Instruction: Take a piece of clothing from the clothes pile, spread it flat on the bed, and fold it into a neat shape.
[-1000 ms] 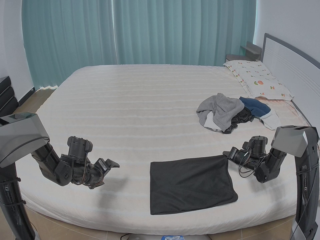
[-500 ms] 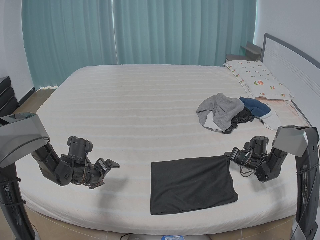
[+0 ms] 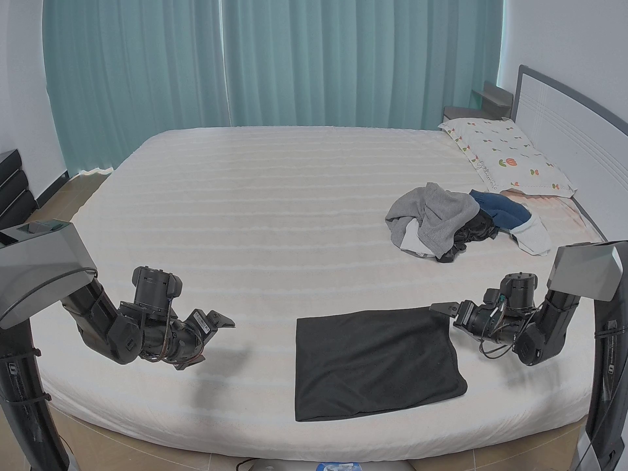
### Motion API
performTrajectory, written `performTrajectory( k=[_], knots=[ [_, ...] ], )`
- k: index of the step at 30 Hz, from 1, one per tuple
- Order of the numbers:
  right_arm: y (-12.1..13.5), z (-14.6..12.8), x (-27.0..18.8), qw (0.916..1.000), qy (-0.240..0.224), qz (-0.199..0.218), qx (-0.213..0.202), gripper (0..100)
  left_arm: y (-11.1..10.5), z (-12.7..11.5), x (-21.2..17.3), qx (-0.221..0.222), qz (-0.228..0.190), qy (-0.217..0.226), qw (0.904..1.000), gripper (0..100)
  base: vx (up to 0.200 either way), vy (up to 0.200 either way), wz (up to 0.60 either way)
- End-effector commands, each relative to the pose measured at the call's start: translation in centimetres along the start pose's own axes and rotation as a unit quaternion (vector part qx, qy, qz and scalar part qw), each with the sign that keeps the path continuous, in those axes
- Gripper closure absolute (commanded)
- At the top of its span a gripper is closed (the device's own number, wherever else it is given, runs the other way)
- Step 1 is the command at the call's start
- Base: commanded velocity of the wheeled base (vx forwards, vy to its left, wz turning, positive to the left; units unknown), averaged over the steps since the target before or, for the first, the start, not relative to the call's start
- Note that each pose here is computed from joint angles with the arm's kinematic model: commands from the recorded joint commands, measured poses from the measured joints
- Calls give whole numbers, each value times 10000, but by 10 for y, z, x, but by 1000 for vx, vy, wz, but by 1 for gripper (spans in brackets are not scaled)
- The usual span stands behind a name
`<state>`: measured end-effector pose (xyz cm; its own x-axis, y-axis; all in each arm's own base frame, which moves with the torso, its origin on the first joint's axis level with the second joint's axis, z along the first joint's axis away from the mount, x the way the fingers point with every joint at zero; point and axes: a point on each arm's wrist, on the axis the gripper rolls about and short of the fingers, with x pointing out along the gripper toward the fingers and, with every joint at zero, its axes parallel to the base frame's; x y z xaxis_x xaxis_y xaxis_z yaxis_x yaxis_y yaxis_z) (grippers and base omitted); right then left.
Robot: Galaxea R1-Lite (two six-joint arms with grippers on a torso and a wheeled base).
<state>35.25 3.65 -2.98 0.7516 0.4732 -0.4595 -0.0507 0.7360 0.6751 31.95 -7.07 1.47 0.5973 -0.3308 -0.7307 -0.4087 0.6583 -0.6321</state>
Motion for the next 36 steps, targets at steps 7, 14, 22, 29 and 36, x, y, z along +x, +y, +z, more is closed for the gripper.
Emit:
performTrajectory(
  k=[7,14,22,29,36],
  knots=[
    [20,-24,-52,9984,524,118,-184,0,1,-1,0,16,19,11,10000,0,-86,0,0],
    [15,-41,-62,9958,824,-19,-401,0,1,-1,0,21,17,16,10000,0,0,0,0],
    [14,-48,-61,9939,966,-98,-516,0,1,-1,0,20,18,27,10000,0,0,0,0],
    [7,-55,-63,9905,1107,-191,-793,100,1,-1,0,20,18,27,10000,0,0,0,0],
    [1,-54,-68,9881,1113,-263,-1028,100,1,-1,0,20,23,20,10000,0,0,0,0]
  ],
)
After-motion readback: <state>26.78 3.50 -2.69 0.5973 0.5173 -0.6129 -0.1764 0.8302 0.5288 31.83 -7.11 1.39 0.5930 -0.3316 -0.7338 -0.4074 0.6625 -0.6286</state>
